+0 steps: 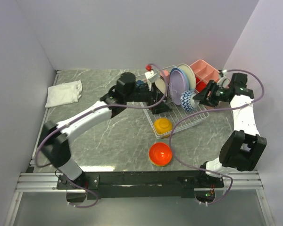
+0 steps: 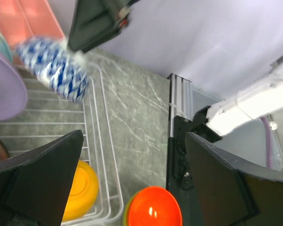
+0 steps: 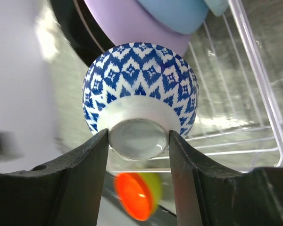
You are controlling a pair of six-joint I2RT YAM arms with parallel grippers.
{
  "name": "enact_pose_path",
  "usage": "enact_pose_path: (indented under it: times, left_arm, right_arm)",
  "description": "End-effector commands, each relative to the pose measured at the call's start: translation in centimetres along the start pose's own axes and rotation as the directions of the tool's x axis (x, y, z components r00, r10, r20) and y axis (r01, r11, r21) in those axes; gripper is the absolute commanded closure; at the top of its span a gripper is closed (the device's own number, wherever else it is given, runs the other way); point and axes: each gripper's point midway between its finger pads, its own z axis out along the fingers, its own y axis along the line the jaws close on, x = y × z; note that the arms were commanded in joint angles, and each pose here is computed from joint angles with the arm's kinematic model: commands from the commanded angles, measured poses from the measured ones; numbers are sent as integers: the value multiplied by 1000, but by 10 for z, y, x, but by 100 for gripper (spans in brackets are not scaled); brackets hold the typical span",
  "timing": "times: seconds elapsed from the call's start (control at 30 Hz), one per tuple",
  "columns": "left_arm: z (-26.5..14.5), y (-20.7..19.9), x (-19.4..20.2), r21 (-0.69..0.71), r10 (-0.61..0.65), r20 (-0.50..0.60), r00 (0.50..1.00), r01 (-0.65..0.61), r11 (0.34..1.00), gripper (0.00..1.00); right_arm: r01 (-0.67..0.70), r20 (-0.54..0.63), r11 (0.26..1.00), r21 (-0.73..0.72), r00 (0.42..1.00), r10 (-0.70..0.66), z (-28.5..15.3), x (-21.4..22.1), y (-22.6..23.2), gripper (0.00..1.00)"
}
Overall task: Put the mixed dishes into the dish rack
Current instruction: Turn the bowl upside down on the dish rack.
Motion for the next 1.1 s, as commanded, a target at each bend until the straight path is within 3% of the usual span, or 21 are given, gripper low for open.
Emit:
enact_pose_path:
  times: [0.0, 0.17, 0.53, 0.83, 1.07]
  left_arm:
    - [-39, -14, -26, -95, 172, 40, 984, -168, 981, 4]
    - [-77, 2, -37, -207, 176, 65, 982, -160, 965, 4]
    - [-128, 22, -48, -313, 185, 114, 976, -141, 939, 4]
    - [-139, 28, -40, -340, 180, 119, 976, -130, 931, 4]
    - [-144, 27, -42, -344, 180, 132, 975, -125, 931, 4]
  right_arm:
    - [244, -52, 963, 115, 969, -240, 1, 12, 6, 85]
    - [433, -114, 880, 194, 901, -418, 17, 25, 16, 85]
    - [587, -230, 708, 391, 808, -543, 26, 14, -13, 85]
    - [771, -346, 537, 342, 635, -691, 48, 39, 7, 86]
    - [803, -446, 463, 376, 595, -669, 55, 44, -18, 85]
